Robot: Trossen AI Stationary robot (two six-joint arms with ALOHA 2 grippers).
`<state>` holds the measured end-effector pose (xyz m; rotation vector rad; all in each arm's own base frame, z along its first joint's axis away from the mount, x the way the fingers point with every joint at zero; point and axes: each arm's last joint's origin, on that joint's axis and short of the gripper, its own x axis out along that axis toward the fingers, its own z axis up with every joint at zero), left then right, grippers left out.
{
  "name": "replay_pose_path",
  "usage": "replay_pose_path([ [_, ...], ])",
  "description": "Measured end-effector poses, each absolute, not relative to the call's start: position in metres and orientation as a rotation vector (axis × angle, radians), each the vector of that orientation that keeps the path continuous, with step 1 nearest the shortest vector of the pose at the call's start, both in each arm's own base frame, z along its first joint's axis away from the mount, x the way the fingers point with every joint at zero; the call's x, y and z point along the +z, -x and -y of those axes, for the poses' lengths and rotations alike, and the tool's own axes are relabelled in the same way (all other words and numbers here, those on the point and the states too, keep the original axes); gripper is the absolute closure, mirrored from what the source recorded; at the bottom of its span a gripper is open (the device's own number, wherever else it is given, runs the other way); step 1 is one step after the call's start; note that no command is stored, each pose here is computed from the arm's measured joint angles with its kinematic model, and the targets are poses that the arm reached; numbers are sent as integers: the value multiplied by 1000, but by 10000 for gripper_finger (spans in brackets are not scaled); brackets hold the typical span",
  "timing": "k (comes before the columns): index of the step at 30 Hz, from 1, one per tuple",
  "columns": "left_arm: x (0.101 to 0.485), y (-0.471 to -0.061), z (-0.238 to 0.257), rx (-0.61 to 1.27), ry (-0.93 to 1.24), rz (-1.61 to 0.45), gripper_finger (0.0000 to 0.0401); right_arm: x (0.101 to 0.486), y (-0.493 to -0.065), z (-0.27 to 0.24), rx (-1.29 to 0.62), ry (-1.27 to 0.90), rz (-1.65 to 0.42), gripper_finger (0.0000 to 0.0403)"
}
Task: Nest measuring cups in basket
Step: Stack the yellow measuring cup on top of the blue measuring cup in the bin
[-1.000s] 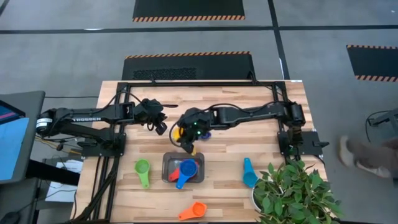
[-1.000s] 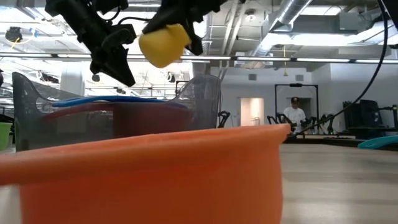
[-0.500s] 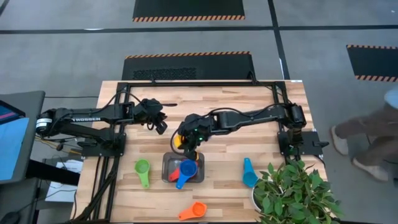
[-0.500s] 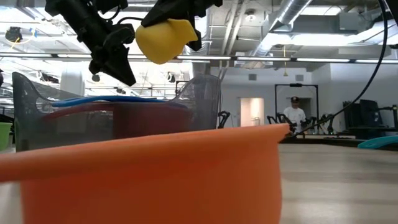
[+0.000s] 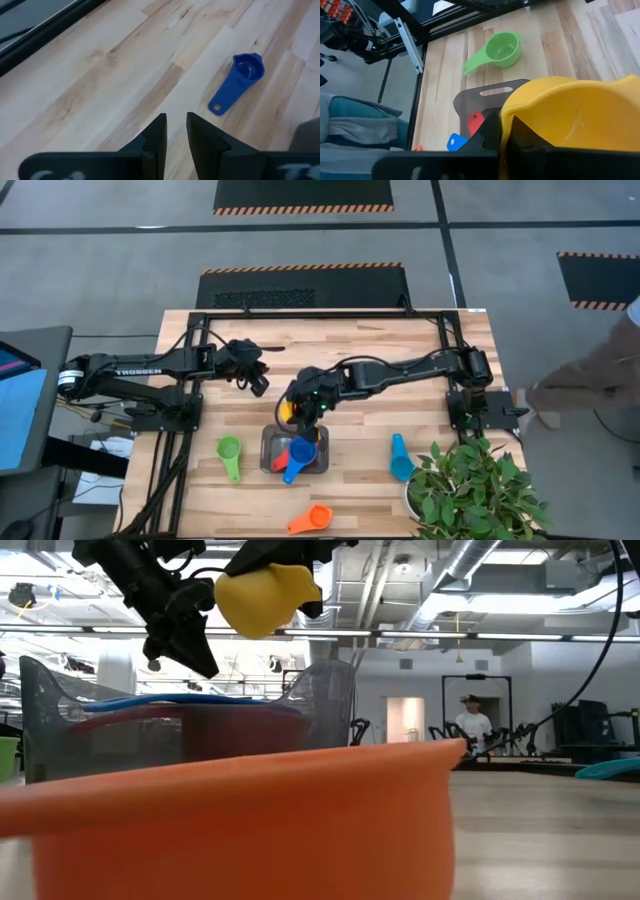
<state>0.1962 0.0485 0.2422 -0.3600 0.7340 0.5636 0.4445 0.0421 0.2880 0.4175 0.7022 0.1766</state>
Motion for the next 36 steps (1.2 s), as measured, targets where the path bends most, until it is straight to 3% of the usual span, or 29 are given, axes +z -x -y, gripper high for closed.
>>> replay_pose_path([
  [17, 241, -195, -48, 572, 389, -745, 340, 288, -444, -44, 178, -427, -705, 389],
  [28, 240, -194, -48, 610, 474, -729, 340, 284, -438, -73, -38, -820, -773, 390],
  [36, 241, -195, -48, 611, 476, -727, 340, 263, -442, -95, -71, -943, -856, 390],
])
